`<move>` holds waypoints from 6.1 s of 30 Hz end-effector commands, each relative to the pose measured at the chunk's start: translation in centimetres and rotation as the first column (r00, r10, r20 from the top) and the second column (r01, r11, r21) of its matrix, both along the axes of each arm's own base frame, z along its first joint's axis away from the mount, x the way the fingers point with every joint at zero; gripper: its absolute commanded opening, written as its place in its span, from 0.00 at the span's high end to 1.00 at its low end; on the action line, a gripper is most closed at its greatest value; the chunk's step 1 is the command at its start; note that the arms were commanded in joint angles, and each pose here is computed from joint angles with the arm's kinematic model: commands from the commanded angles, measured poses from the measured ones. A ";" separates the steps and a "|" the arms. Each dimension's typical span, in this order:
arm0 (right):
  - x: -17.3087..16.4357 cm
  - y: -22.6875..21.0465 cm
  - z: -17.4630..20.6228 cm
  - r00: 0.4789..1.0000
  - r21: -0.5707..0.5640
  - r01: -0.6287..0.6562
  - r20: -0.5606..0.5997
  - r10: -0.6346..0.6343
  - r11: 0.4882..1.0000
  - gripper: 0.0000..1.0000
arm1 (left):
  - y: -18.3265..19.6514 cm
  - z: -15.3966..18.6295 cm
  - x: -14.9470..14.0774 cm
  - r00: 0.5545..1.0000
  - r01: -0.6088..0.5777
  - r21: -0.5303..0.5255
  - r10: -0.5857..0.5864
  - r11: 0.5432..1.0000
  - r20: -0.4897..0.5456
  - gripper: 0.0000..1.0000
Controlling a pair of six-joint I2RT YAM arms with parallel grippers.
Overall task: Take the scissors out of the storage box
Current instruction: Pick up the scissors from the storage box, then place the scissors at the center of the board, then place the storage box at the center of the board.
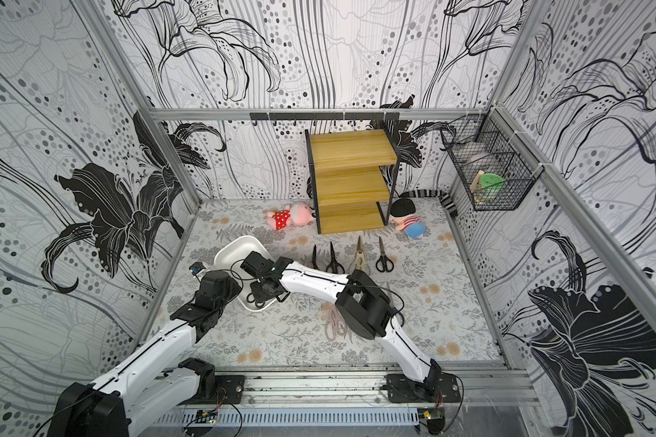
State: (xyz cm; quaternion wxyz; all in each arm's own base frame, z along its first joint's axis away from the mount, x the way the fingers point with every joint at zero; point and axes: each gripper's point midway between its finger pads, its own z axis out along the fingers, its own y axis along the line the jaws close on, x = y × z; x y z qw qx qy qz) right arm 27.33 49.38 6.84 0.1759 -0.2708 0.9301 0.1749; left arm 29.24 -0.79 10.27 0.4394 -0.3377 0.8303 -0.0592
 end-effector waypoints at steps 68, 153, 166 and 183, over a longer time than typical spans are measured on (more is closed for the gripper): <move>0.7 -3.8 0.1 0.964 0.082 0.075 0.250 -0.093 0.994 1.00 | 2.3 2.1 1.5 0.998 -0.055 0.044 0.055 0.997 0.015 1.00; 1.3 -37.6 12.0 0.499 0.065 0.723 0.639 -0.585 0.687 0.37 | 2.1 -2.0 1.5 0.946 0.026 -0.027 -0.034 0.999 -0.322 1.00; 2.9 -50.2 7.4 0.392 0.050 0.795 0.719 -0.574 0.605 0.35 | 1.7 -4.1 4.9 0.937 0.028 -0.043 -0.041 0.999 -0.346 1.00; 10.8 -52.2 5.2 0.311 0.227 0.709 0.749 -0.585 0.668 0.32 | 2.0 3.3 8.0 0.973 0.113 0.058 -0.098 0.992 -0.210 0.03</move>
